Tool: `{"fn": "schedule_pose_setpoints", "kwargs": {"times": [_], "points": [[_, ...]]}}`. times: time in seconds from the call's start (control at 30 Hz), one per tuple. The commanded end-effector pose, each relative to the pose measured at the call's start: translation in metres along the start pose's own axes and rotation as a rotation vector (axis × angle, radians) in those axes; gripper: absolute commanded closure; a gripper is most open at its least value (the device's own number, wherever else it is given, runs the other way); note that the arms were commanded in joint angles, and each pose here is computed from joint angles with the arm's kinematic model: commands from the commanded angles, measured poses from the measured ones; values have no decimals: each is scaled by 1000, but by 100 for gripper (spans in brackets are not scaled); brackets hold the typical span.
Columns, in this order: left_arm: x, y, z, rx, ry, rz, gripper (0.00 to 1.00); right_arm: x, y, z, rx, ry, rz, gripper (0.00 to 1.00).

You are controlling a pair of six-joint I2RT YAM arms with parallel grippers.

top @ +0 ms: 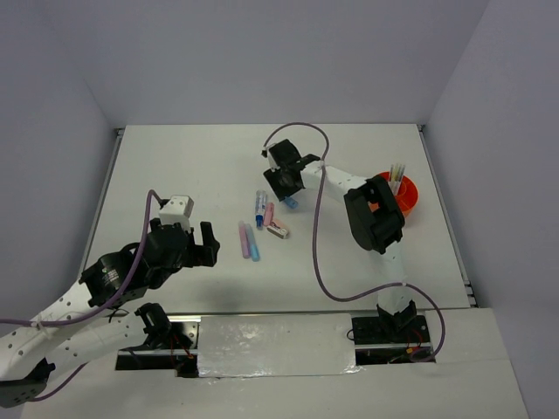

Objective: Sort the stationery into containers
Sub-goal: Pick up the stationery from the center of the board.

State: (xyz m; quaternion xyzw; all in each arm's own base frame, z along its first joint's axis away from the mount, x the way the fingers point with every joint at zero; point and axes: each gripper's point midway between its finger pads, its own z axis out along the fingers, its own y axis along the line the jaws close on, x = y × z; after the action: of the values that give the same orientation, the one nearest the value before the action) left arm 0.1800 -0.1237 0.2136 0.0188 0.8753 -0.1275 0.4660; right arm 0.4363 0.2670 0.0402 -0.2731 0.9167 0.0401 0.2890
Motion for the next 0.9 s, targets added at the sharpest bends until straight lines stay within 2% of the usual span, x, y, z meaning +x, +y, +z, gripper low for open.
{"fn": "schedule_pose_setpoints", "kwargs": {"times": [0.0, 0.03, 0.1, 0.17, 0.27, 0.37, 0.43, 0.5, 0.63, 0.77, 0.87], "points": [[-15, -8, -5, 43, -46, -17, 1, 9, 0, 10, -24, 48, -1, 48], [-15, -8, -6, 47, -46, -18, 1, 15, 3, 12, -29, 66, -2, 52], [-16, -9, -7, 55, -53, -22, 1, 32, 6, 15, -32, 104, -2, 53], [-16, -9, -7, 59, -53, -20, 1, 42, 5, 13, -17, 131, 8, 60], [-17, -9, -8, 64, -58, -22, 1, 66, -1, 9, 27, 176, 31, 78], [-16, -8, -8, 59, -56, -22, 1, 67, -14, -4, 102, 143, 97, 89], [-17, -8, -9, 61, -59, -24, 1, 47, -22, -24, 108, 56, 144, 94], [-17, -9, -9, 66, -61, -24, 1, 38, -27, -40, 106, -8, 207, 96], [-17, -7, -11, 66, -64, -28, 1, 2, -65, -110, 212, -193, 374, 95], [-19, -8, -13, 81, -76, -35, 1, 11, -125, -154, 371, -245, 538, 91], [-19, -8, -14, 85, -79, -37, 1, 39, -160, -173, 513, -185, 588, 91]]}}
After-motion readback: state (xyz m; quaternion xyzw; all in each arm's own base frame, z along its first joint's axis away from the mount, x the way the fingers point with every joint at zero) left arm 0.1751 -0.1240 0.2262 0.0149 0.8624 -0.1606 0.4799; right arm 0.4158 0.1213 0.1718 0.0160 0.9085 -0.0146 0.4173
